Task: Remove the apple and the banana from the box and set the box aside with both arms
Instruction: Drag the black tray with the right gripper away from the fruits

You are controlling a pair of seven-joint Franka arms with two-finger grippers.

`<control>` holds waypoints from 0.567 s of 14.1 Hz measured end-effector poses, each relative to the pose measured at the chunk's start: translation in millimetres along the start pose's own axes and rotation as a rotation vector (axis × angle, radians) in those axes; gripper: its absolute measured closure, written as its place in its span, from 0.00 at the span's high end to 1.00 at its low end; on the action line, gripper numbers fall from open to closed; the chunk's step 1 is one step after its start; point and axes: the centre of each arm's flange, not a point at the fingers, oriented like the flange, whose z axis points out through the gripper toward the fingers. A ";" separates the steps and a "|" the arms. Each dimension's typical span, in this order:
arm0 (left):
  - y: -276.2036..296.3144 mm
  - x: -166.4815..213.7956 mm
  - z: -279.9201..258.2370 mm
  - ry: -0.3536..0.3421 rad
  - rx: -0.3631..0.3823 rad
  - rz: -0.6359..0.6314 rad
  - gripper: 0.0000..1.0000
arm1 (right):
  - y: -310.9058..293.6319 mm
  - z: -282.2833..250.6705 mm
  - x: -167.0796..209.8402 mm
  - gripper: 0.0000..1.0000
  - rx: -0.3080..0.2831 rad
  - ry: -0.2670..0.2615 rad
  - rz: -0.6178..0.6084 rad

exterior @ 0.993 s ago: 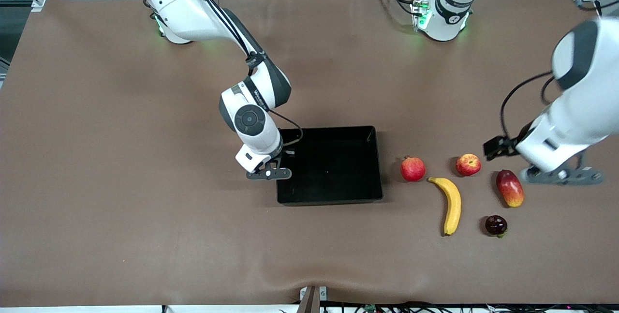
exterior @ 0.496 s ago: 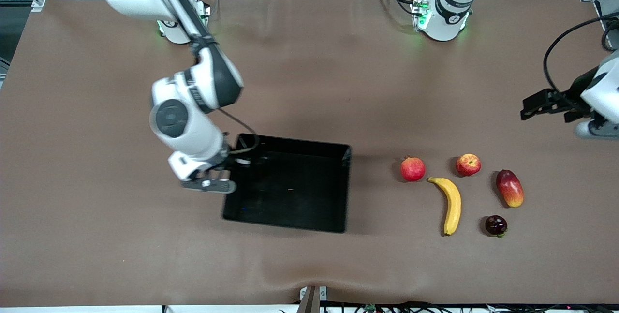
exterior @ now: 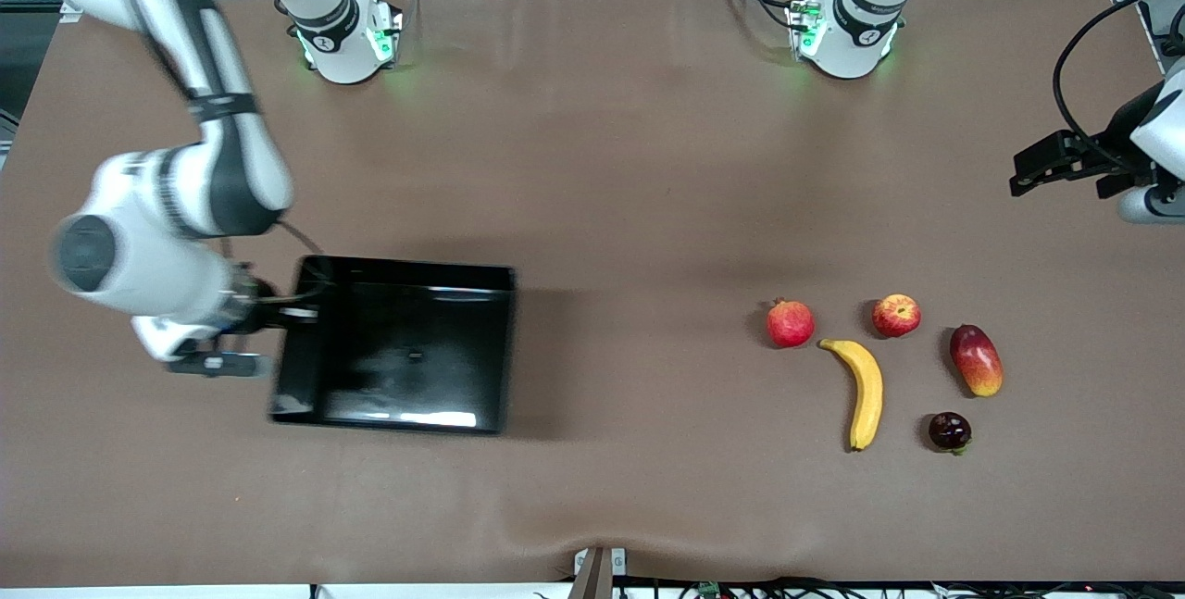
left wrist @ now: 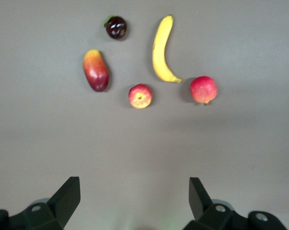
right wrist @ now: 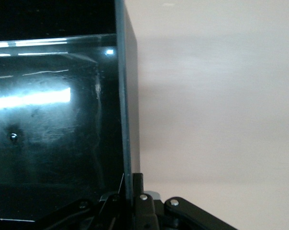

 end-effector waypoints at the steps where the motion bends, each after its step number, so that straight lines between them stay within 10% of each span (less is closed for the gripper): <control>1: -4.3 -4.1 2.1 -0.007 0.005 -0.010 1.00 | 35.7 1.3 -2.1 0.03 0.004 -0.008 0.007; 8: -1.4 -16.7 -0.9 -0.008 0.016 -0.012 1.00 | 204.2 10.0 -16.8 0.03 0.013 0.030 0.039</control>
